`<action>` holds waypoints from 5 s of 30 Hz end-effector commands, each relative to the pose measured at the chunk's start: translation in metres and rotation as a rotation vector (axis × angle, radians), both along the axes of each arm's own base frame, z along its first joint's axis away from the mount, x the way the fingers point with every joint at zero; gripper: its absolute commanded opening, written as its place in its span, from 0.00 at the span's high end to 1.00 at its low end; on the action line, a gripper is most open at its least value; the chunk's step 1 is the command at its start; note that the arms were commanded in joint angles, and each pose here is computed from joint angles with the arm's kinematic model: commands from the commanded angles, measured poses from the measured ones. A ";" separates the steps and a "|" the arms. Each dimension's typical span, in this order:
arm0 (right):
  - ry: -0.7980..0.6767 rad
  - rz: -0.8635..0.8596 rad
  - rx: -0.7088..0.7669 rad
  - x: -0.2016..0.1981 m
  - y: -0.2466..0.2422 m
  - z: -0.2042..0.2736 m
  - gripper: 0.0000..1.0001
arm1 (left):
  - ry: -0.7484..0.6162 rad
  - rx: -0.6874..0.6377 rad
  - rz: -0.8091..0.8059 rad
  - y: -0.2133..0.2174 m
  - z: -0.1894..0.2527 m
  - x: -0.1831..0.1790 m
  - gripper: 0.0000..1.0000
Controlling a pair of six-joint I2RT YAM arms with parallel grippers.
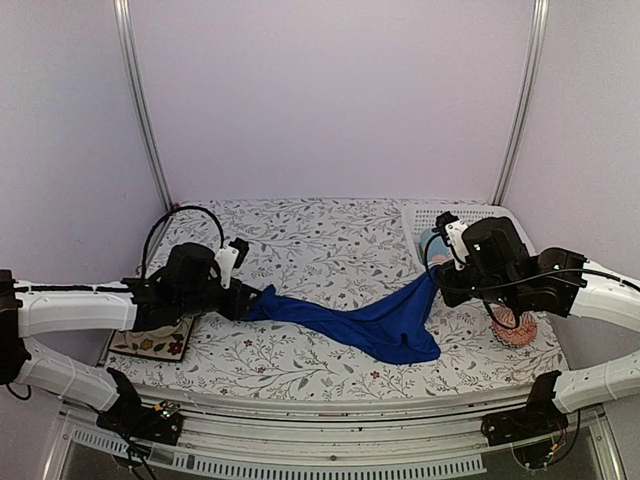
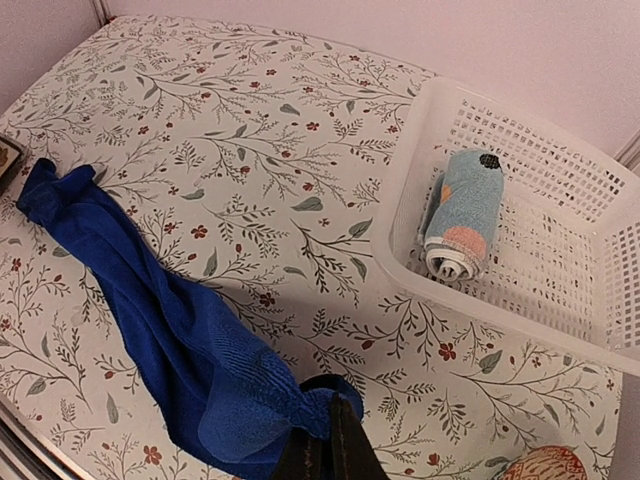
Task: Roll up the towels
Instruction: Adjust the towel at the center of the board, then pick up the towel from the center of the board.
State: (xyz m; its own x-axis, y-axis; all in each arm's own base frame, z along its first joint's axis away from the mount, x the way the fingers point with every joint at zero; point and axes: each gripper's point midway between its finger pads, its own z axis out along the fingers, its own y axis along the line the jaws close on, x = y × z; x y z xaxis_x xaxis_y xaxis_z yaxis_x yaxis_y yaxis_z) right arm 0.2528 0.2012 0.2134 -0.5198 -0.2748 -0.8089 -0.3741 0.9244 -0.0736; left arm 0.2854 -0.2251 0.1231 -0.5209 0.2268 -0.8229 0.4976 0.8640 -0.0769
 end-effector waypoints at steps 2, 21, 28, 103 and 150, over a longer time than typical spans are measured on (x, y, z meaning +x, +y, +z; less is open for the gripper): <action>-0.019 0.001 0.015 0.007 0.000 0.007 0.94 | -0.045 0.005 -0.084 -0.025 0.011 0.010 0.27; -0.007 -0.153 -0.023 0.036 -0.053 0.003 0.94 | 0.081 0.132 -0.516 -0.084 -0.018 0.012 0.17; -0.020 -0.299 -0.038 0.048 -0.096 0.005 0.96 | 0.084 0.124 -0.497 -0.073 -0.019 0.022 0.23; 0.305 -0.440 -0.195 0.140 -0.135 -0.128 0.97 | 0.170 0.068 -0.087 -0.010 -0.051 0.116 1.00; 0.246 -0.319 -0.108 0.118 -0.110 -0.088 0.98 | 0.389 -0.065 -0.342 -0.069 -0.087 0.054 0.72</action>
State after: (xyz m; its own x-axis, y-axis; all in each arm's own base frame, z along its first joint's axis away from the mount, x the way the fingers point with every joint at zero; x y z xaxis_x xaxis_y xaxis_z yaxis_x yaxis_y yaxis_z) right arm 0.3719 0.0881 0.1000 -0.8089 -0.1681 -0.5634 -0.1017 0.9838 -0.1476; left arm 0.3494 -0.2862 0.0455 -0.6940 0.3654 -0.6204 0.6620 0.6625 -0.3504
